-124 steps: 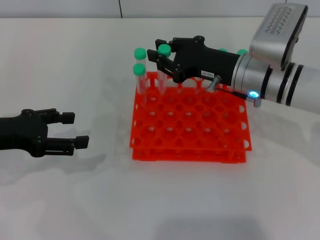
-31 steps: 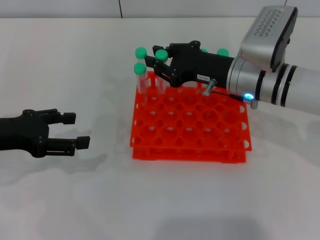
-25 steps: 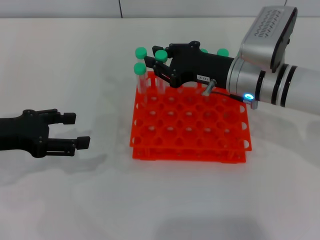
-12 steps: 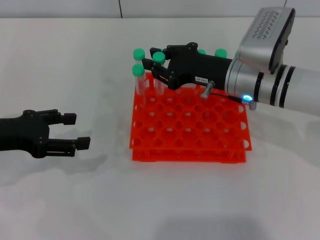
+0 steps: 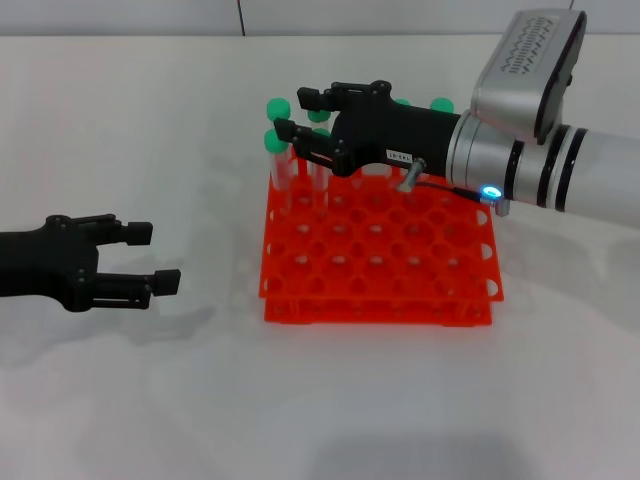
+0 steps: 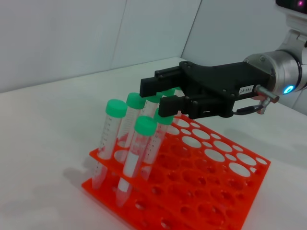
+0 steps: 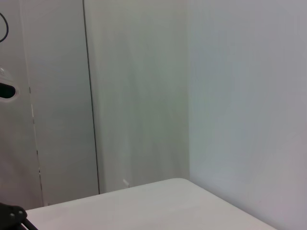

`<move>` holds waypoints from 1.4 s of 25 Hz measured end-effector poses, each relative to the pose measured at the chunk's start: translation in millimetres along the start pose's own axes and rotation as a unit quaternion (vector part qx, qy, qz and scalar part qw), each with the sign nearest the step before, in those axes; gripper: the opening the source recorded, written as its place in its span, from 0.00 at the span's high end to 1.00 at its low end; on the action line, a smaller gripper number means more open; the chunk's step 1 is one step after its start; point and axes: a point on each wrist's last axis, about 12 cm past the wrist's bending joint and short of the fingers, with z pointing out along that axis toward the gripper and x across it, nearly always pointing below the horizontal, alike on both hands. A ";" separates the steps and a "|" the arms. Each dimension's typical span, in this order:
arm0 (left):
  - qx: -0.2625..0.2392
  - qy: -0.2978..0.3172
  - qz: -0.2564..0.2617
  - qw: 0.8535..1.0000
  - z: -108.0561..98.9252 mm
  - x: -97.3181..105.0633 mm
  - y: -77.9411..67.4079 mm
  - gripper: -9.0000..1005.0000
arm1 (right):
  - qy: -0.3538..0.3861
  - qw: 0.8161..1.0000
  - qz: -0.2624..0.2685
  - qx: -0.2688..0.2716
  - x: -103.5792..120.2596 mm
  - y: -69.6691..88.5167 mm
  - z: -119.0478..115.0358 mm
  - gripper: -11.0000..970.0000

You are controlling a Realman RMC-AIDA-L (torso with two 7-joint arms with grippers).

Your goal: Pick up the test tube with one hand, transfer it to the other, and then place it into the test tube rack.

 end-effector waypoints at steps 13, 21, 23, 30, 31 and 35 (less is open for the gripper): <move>-0.005 -0.005 -0.002 1.000 -4.1 0.9 0.6 0.13 | -0.041 0.999 -0.009 -0.007 -2.7 4.8 -16.1 0.38; -0.016 -0.034 0.001 0.999 -7.9 -1.9 1.7 0.13 | -0.076 0.997 -0.008 0.008 -3.4 -4.6 -61.5 0.23; -0.018 -0.044 0.002 0.999 -8.4 -3.4 1.7 0.13 | -0.074 0.997 -0.003 0.018 -4.1 -11.0 -73.9 0.17; -0.022 -0.079 0.007 0.997 -10.2 -8.0 1.0 0.13 | -0.026 0.999 0.010 0.023 -4.3 -29.5 -103.1 0.10; -0.022 -0.082 0.008 0.996 -10.0 -9.1 1.1 0.13 | -0.018 1.000 0.012 0.023 -3.7 -32.1 -107.2 0.10; -0.021 -0.093 0.011 0.995 -7.3 -12.3 0.9 0.13 | 0.022 1.000 0.015 0.006 -0.5 -38.4 -122.5 0.10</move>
